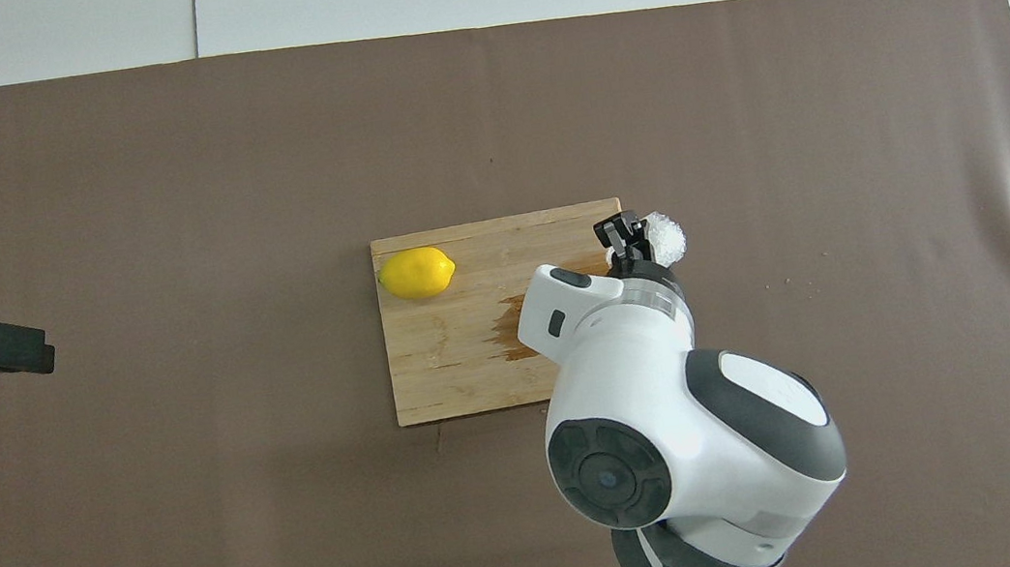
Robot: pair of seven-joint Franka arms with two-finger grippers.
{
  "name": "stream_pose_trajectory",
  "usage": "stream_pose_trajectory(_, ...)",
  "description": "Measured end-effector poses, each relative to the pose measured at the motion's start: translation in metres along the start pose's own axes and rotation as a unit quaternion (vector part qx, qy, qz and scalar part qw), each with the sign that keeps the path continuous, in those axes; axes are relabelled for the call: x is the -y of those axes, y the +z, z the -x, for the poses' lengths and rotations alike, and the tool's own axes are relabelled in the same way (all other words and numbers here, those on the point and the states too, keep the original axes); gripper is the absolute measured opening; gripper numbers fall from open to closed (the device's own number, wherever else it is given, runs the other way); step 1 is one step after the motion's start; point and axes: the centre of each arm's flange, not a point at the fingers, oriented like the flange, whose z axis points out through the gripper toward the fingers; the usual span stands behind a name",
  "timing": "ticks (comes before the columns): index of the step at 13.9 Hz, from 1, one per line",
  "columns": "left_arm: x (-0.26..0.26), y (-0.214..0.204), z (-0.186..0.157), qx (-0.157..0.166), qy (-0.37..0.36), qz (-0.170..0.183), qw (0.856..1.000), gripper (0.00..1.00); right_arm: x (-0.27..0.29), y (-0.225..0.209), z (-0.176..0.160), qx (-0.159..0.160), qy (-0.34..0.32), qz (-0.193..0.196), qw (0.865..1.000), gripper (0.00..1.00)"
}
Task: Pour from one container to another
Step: 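Tilt the white cup with the right gripper over the metal cup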
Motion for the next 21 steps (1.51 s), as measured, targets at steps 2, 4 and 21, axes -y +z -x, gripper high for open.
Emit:
stream_pose_trajectory(2, 0.000, 0.000, 0.000, 0.000, 0.000, 0.000, 1.000, 1.00, 0.005, 0.000, -0.003, 0.005, -0.009, 0.002, 1.000, 0.49)
stream_pose_trajectory(4, 0.000, 0.000, 0.000, 0.000, 0.000, 0.000, 1.000, 1.00, 0.008, 0.001, -0.004, 0.018, -0.025, 0.012, 0.999, 0.49)
stream_pose_trajectory(21, 0.000, 0.000, 0.000, 0.000, 0.000, 0.000, 1.000, 1.00, 0.030, 0.011, -0.031, 0.025, -0.062, 0.046, 0.997, 0.49)
